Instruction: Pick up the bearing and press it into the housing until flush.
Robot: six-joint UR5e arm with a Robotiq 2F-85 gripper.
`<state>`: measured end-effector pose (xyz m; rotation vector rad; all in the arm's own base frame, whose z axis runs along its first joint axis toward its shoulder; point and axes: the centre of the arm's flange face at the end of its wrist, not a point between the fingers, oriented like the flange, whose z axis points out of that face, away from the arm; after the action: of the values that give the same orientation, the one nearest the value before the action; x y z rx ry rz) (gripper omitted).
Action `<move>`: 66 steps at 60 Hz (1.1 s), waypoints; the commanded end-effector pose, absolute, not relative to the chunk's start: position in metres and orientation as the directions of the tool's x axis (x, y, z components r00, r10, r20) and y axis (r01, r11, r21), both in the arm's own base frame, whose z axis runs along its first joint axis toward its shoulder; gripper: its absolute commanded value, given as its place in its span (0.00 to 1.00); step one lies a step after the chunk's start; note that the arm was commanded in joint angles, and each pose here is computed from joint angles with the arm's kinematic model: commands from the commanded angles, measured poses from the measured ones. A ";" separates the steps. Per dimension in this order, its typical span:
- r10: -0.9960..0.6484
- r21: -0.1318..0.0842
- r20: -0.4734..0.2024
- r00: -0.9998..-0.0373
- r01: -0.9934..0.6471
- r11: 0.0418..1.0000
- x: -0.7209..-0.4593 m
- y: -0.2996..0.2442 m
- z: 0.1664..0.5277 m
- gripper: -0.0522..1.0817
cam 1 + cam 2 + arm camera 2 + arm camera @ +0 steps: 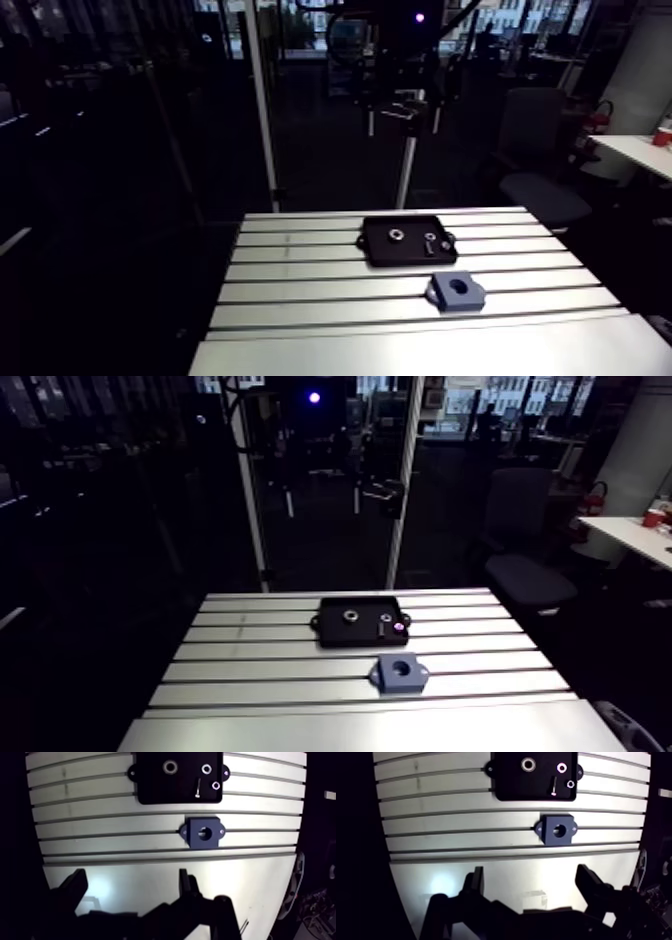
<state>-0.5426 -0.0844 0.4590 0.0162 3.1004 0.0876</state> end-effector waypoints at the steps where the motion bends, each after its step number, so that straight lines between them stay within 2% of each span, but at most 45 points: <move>1: 0.015 0.063 -0.047 -0.999 0.012 0.998 -0.545 -0.078 0.454 0.05; 15: 0.026 0.066 0.004 -1.000 0.026 0.997 -0.574 -0.058 0.431 0.05; 25: -0.021 0.064 -0.011 -1.000 -0.022 0.998 -0.590 -0.055 0.406 0.05; 31: -0.050 0.066 0.008 -0.999 -0.049 0.997 -0.612 -0.050 0.378 0.05; 40: -0.032 0.065 -0.007 -0.999 -0.032 0.997 -0.623 -0.039 0.347 0.05; 45: -0.021 0.068 0.009 -1.000 -0.021 0.997 -0.634 -0.030 0.325 0.05; 55: -0.005 0.075 0.015 -1.000 -0.004 0.997 -0.646 -0.016 0.303 0.05; 66: -0.001 0.066 0.007 -1.000 0.000 0.998 -0.654 -0.013 0.278 0.05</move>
<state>-0.6380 -0.0257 0.3209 -0.0235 3.1514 0.1098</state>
